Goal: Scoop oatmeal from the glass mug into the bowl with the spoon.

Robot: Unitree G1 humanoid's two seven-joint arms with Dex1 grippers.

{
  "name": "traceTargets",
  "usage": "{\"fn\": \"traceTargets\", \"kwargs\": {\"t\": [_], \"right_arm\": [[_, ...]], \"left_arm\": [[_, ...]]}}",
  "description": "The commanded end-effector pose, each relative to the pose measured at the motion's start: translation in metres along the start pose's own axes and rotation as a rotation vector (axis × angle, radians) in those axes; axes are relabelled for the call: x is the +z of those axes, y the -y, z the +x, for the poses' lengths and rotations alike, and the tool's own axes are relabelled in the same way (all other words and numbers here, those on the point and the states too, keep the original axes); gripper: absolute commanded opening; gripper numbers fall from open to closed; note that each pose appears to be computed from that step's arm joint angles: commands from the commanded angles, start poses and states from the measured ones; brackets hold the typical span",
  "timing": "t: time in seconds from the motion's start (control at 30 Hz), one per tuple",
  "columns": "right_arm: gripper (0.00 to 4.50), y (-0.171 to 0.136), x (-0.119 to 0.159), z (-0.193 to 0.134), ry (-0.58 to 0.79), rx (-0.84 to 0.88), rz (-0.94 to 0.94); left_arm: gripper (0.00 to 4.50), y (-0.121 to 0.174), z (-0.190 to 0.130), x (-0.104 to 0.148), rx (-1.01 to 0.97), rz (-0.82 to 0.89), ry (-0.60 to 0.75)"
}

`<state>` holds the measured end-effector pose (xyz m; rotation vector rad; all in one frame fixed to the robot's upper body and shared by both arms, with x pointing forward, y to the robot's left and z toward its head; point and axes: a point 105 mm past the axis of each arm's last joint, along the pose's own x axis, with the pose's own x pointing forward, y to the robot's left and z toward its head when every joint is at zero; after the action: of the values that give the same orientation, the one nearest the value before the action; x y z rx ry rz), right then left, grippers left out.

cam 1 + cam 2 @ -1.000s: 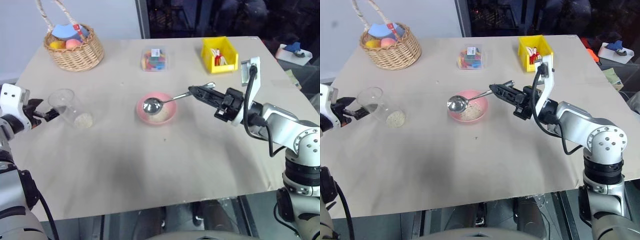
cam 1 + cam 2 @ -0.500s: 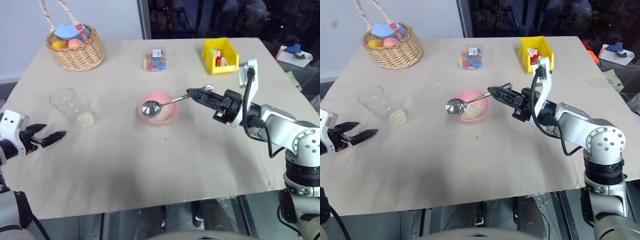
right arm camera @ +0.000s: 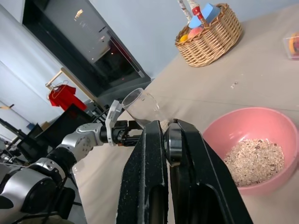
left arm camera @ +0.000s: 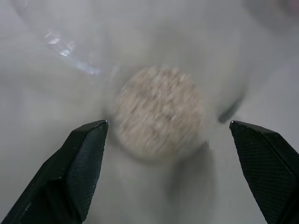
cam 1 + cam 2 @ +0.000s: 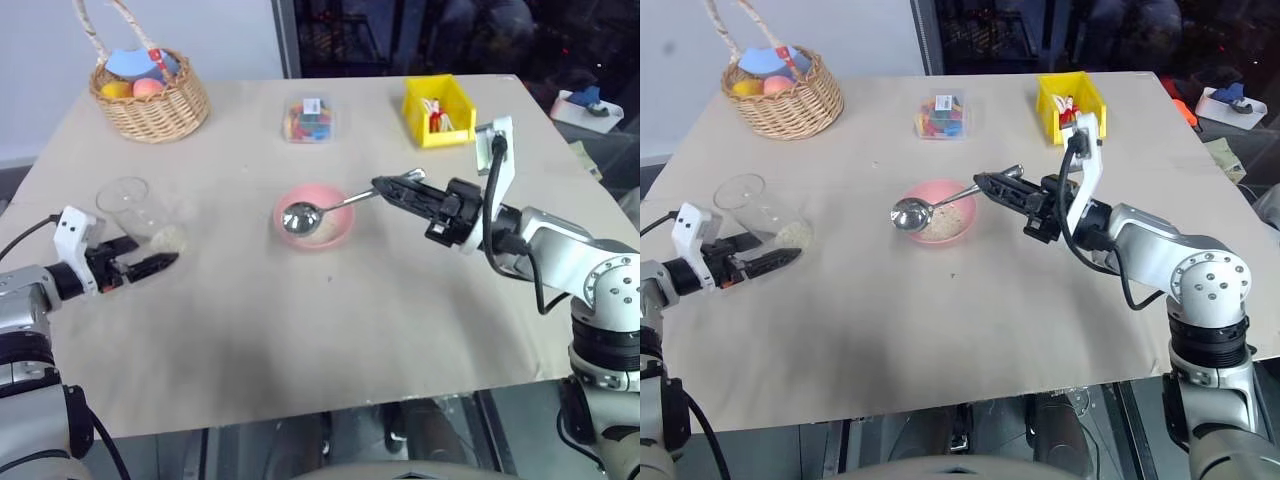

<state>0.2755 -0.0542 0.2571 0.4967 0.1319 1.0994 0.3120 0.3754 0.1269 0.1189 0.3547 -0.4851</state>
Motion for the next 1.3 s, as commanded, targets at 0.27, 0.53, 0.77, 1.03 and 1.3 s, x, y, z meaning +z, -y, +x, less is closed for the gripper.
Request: {"fn": "traceTargets", "kwargs": {"t": [0.27, 0.53, 0.77, 1.03, 1.3], "right_arm": [[0.0, -0.008, 0.006, -0.003, 0.037, 0.017, -0.031], [0.0, -0.007, 0.005, -0.002, 0.035, 0.022, -0.031], [0.0, -0.006, 0.003, 0.001, 0.028, 0.035, -0.028], [0.0, -0.004, 0.003, 0.002, 0.031, 0.031, -0.039], [0.0, -0.004, 0.002, -0.002, 0.036, 0.017, -0.043]], "left_arm": [[4.4, 0.019, -0.005, -0.004, 0.054, -0.065, 0.025], [4.4, 0.043, -0.01, 0.005, 0.122, -0.138, 0.116], [4.4, 0.02, -0.021, 0.016, 0.305, -0.07, 0.153], [4.4, 0.018, 0.007, 0.025, 0.302, -0.062, 0.181], [4.4, 0.03, 0.016, 0.013, 0.284, -0.098, 0.179]]}}
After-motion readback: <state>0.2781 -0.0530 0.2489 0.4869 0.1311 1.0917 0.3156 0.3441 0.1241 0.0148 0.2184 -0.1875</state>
